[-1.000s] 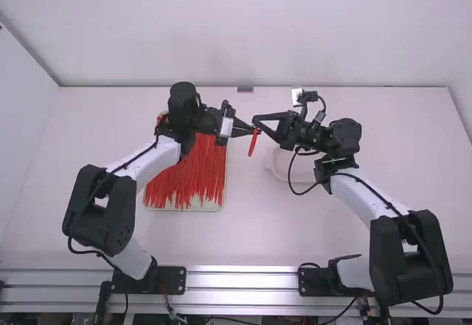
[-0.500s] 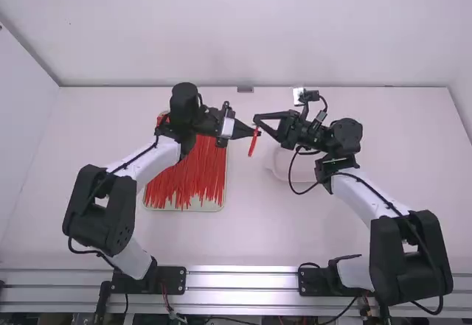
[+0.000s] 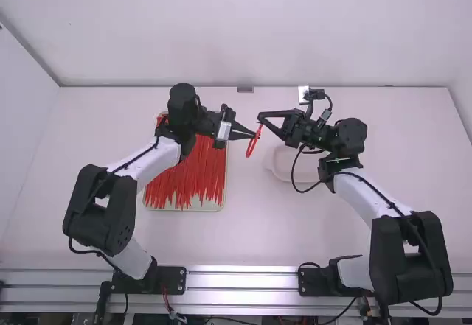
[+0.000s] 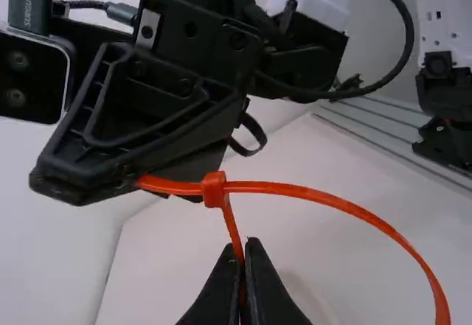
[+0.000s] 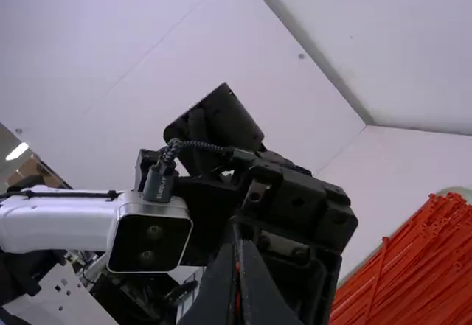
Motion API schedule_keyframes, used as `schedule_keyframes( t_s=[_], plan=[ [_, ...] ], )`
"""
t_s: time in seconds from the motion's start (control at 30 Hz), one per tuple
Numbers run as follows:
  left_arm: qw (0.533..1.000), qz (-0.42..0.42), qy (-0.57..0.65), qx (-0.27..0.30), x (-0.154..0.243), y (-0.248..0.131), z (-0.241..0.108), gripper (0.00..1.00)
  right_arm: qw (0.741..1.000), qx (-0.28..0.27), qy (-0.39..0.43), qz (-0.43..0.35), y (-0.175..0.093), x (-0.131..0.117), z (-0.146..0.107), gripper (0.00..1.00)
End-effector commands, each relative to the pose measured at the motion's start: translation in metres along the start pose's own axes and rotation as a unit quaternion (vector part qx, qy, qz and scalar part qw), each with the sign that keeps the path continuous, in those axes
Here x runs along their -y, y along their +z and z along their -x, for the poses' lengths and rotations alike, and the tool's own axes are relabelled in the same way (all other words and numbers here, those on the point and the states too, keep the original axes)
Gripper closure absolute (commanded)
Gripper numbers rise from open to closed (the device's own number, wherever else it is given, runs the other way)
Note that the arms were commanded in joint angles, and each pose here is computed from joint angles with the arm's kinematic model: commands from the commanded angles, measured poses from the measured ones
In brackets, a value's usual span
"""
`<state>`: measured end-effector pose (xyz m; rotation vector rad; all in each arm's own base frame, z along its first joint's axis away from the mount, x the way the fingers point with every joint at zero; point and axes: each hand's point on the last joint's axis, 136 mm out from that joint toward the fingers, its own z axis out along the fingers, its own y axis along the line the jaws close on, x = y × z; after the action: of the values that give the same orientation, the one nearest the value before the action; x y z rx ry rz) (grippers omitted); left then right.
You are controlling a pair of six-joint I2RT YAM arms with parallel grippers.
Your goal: Fasten the cable tie
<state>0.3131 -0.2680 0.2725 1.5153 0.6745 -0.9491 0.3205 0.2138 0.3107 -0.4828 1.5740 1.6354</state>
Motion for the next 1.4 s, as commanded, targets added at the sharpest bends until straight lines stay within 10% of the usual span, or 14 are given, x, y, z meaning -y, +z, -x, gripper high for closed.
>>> schedule_keyframes(
  t_s=[0.0,1.3,1.33,1.37],
  plan=[
    [0.999,-0.031,-0.011,0.020,0.016,0.002,0.003,0.98,0.999,0.030,-0.020,-0.009,-0.004,-0.003,0.019,1.00],
    [1.000,-0.024,0.000,0.019,0.008,0.005,0.013,0.95,1.000,0.008,-0.022,0.006,0.000,-0.010,0.009,1.00],
    [1.000,-0.024,-0.001,0.019,0.007,0.005,0.014,0.87,1.000,0.005,-0.020,0.007,-0.001,-0.009,0.009,1.00],
    [1.000,-0.024,-0.002,0.020,0.007,0.005,0.016,0.49,1.000,0.005,-0.020,0.007,-0.002,-0.009,0.009,1.00]
  ],
)
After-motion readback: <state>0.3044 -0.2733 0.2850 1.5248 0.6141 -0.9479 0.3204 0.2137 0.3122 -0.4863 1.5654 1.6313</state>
